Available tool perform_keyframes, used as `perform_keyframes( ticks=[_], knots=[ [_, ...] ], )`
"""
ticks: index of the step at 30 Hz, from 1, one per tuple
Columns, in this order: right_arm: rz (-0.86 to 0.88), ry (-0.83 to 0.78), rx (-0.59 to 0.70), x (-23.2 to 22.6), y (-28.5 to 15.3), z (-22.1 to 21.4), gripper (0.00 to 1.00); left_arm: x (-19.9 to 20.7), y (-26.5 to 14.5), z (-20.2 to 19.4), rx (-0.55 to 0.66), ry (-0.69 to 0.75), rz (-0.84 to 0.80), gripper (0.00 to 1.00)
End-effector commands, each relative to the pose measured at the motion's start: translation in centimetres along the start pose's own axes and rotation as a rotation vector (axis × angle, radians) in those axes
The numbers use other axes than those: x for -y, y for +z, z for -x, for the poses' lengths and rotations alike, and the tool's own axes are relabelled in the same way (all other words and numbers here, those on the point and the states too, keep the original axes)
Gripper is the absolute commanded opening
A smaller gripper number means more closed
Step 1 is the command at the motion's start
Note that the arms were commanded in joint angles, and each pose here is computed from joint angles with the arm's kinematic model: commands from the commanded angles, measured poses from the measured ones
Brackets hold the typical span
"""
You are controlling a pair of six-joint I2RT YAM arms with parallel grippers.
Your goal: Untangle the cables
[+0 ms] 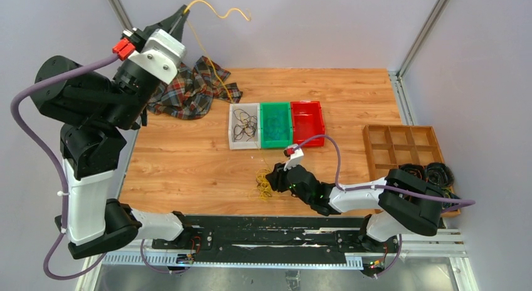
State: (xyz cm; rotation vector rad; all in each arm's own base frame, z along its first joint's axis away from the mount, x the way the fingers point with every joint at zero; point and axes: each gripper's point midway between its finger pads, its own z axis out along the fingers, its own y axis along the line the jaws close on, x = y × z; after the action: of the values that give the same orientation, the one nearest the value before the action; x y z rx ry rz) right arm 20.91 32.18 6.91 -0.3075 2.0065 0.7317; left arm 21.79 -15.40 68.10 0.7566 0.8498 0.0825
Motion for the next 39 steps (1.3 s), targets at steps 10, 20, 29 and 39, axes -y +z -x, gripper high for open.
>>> perform_keyframes(
  ticks=[10, 20, 29, 39],
  knots=[
    [-0.058, 0.023, -0.058, 1.6, -0.6, -2.2, 0.49, -15.3, -6.5, 7.2, 0.261, -0.026, 0.708, 0.01],
    [-0.053, 0.012, -0.046, 1.2, -0.9, -1.2, 0.53, -13.7, -5.6, 6.4, 0.236, -0.052, 0.626, 0.01],
    [0.045, -0.049, 0.065, -2.9, -2.1, 5.6, 0.66, -9.7, -3.6, 3.7, 0.149, -0.050, 0.476, 0.01],
    [0.284, -0.137, 0.186, -11.6, -4.5, 12.8, 0.75, -8.7, -3.3, 3.7, 0.151, -0.072, 0.416, 0.01]
  ],
)
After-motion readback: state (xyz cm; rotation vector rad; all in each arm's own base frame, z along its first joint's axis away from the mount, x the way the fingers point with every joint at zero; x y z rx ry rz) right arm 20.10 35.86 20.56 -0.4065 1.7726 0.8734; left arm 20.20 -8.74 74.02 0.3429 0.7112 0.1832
